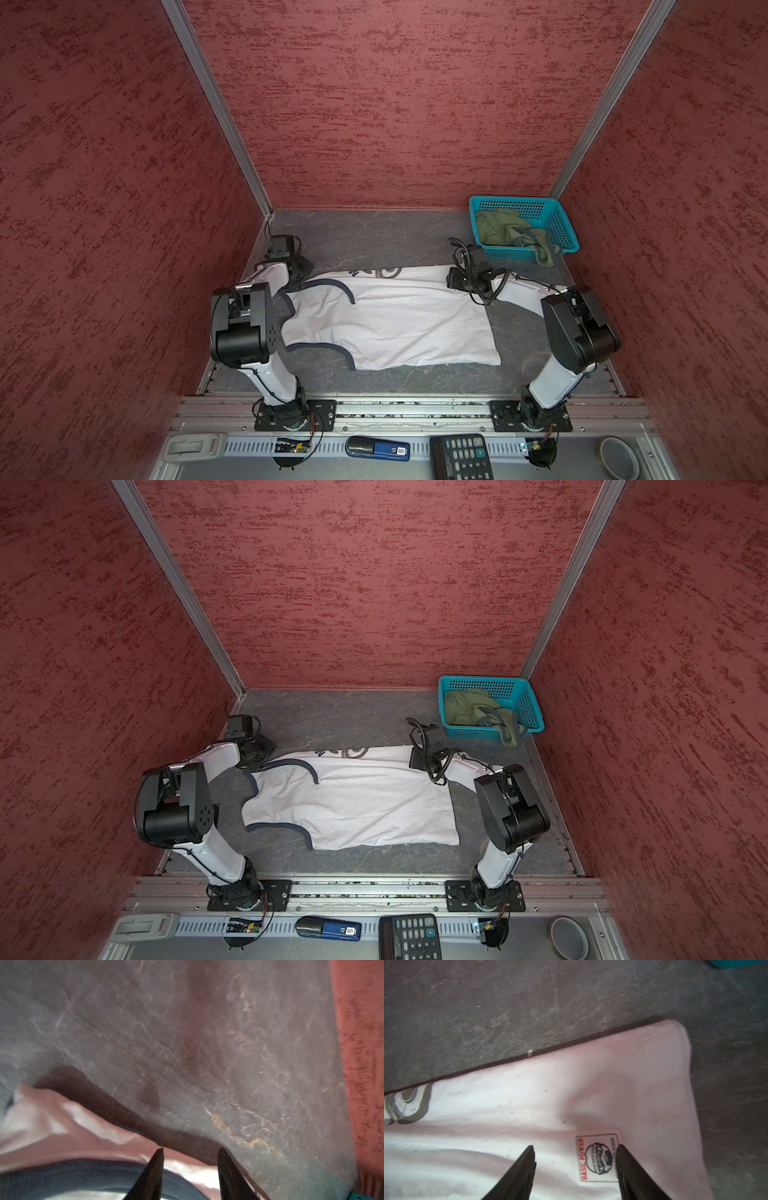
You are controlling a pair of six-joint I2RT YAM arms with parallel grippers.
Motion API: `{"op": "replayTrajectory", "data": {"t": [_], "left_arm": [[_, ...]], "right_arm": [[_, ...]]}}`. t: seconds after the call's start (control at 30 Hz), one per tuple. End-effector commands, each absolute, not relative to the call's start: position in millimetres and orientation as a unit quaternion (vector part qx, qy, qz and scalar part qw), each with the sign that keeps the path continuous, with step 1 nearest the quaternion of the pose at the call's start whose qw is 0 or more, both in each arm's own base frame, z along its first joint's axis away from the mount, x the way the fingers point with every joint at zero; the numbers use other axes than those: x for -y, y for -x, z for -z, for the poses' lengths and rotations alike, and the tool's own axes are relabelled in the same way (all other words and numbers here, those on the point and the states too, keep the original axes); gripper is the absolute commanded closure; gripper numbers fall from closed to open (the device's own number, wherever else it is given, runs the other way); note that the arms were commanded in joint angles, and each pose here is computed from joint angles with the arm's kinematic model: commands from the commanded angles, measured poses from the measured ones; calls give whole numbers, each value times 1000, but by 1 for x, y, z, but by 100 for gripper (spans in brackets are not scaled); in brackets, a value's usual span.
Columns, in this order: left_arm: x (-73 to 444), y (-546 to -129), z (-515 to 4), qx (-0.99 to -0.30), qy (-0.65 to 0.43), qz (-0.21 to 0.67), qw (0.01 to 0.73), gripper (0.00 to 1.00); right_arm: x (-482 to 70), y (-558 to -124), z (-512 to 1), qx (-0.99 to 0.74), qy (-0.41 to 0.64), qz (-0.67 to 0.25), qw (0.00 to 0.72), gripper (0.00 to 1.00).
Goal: Fold and stack the tank tops
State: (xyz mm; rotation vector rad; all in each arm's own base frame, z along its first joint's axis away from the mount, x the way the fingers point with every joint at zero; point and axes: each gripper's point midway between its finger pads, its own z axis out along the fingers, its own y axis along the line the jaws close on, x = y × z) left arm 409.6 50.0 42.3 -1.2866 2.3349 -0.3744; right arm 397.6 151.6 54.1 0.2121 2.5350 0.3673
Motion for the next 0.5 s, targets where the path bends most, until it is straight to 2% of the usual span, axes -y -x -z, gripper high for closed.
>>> {"op": "replayTrajectory", "data": {"t": [0.0,0.27,0.47], "left_arm": [[-51,-403,-25,-849,471,136,196,58],[-64,-395,-1,-837,498,141,176,62],[-74,-415,0,-832,504,147,180,62]], "right_arm": [[-164,-400,-54,-946,-64,-155,277,36],[-157,-399,-20,-958,-86,-130,241,36],[-146,-410,-3,-961,-108,-109,229,36]]}}
